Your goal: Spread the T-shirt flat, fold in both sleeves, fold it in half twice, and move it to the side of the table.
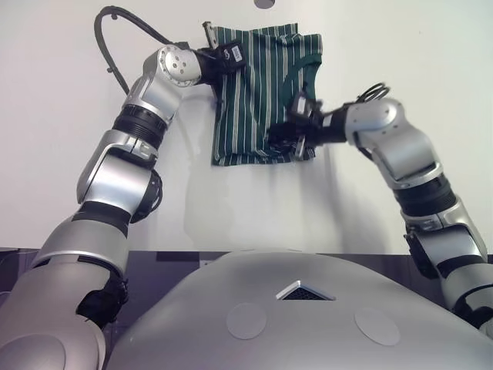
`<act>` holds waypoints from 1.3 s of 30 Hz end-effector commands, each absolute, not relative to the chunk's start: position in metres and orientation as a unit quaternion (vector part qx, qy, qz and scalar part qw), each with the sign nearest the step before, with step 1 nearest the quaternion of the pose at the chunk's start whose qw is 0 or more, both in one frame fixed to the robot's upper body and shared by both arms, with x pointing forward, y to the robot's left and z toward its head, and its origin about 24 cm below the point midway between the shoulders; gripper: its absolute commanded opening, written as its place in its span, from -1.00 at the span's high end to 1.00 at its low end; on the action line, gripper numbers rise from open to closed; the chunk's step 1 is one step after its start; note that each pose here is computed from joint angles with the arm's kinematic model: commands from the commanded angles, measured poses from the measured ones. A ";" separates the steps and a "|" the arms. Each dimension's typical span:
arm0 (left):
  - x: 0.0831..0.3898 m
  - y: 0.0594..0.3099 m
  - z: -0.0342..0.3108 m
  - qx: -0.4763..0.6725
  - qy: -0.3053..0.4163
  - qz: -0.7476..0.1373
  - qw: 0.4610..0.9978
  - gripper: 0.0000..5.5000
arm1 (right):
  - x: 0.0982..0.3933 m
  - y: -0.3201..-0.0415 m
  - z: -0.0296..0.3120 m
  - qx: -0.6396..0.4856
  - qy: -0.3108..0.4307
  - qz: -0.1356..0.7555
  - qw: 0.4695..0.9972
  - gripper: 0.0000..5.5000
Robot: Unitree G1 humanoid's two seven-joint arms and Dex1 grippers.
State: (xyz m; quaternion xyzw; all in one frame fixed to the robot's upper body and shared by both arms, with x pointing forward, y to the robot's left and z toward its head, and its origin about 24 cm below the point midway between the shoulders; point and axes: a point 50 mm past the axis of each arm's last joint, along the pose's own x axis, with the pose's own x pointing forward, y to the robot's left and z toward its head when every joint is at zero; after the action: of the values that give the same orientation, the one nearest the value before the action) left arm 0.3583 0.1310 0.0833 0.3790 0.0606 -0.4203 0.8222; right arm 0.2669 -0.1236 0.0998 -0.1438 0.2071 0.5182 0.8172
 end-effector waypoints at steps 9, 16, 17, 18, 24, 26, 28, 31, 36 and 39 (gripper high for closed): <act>0.247 0.206 0.059 0.570 -0.015 -0.526 0.630 0.48 | 0.185 -0.215 0.050 -0.391 0.187 0.547 0.716 0.34; 0.216 0.199 0.036 0.577 -0.018 -0.594 0.560 0.48 | 0.193 -0.192 0.027 -0.353 0.151 0.530 0.756 0.34; 0.214 0.196 0.034 0.572 -0.019 -0.597 0.562 0.48 | 0.194 -0.189 0.026 -0.349 0.147 0.526 0.761 0.34; 0.212 0.194 0.034 0.568 -0.020 -0.599 0.564 0.48 | 0.195 -0.187 0.025 -0.347 0.146 0.525 0.763 0.34; 0.215 0.176 0.033 0.556 -0.042 -0.599 0.575 0.55 | 0.191 -0.180 0.019 -0.347 0.150 0.554 0.742 0.59; 0.217 0.174 0.034 0.555 -0.045 -0.598 0.576 0.66 | 0.192 -0.181 0.019 -0.349 0.149 0.554 0.740 0.72; 0.216 0.174 0.033 0.548 -0.038 -0.610 0.571 0.77 | 0.194 -0.182 0.019 -0.350 0.152 0.554 0.740 0.84; 0.213 0.176 0.036 0.489 0.020 -0.632 0.600 0.98 | 0.193 -0.185 0.023 -0.323 0.174 0.564 0.740 0.99; 0.195 0.189 0.056 0.262 0.209 -0.694 0.637 1.00 | 0.158 -0.185 0.062 -0.084 0.277 0.663 0.691 1.00; 0.212 0.180 0.083 0.141 0.193 -0.677 0.696 1.00 | 0.188 -0.181 0.092 0.041 0.237 0.628 0.740 1.00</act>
State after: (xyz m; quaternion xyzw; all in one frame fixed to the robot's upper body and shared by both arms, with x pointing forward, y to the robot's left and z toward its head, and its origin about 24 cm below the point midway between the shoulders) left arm 0.1975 0.1840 0.0563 0.2121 0.2090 -0.6891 0.6607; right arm 0.1627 -0.1829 0.0607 -0.0178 0.2795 0.6462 0.7099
